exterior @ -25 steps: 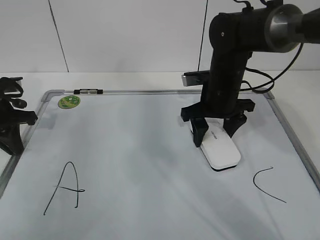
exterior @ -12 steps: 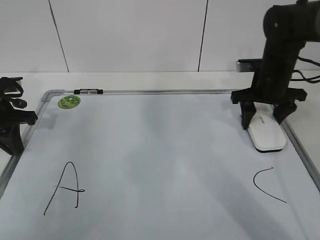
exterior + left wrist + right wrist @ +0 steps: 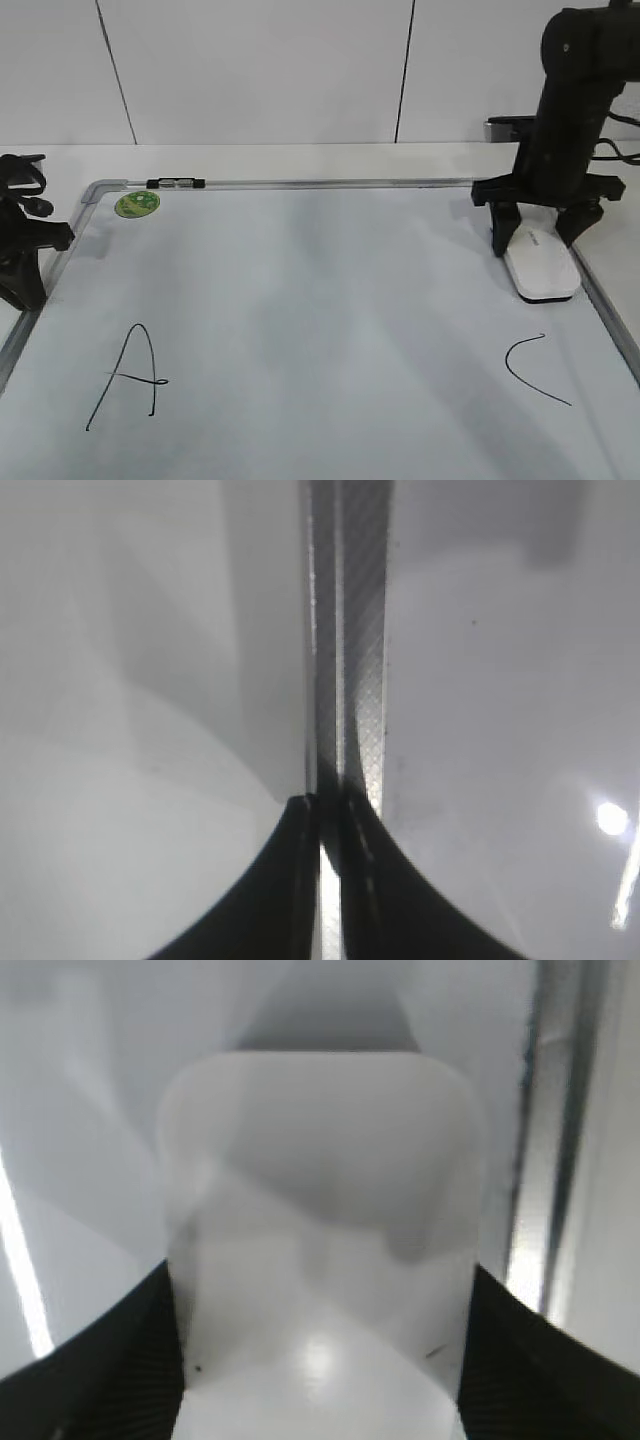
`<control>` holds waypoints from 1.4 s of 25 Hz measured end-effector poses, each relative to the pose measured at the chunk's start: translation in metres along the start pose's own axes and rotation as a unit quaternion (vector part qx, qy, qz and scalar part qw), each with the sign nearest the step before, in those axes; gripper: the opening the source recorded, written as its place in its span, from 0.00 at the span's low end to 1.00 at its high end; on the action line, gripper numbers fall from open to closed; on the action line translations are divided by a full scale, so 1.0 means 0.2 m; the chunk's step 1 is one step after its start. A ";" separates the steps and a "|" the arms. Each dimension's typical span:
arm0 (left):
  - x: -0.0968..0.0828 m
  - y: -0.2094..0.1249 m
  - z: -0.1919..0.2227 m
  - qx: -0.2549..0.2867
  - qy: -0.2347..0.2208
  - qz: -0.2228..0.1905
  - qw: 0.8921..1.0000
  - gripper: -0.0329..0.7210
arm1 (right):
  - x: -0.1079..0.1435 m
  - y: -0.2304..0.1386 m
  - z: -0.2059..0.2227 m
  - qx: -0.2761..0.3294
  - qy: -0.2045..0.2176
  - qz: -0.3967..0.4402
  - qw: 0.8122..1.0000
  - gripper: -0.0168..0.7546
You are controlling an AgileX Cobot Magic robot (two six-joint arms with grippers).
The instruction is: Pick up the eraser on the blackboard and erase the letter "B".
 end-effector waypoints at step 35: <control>0.00 0.00 0.00 0.002 -0.001 -0.001 1.000 0.07 | 0.01 0.01 -0.02 -0.014 0.059 0.004 0.998 0.71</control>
Point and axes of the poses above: a point on each arm's last joint axis where the gripper is mounted, z pointing out along that axis toward the gripper, x along the wrist's bending axis when the last joint is at zero, y = z × x, the point moved 7 cm from there along z, pointing out along that axis toward the gripper, and after that the axes turned 9 degrees about -z, right-handed, at the moved point
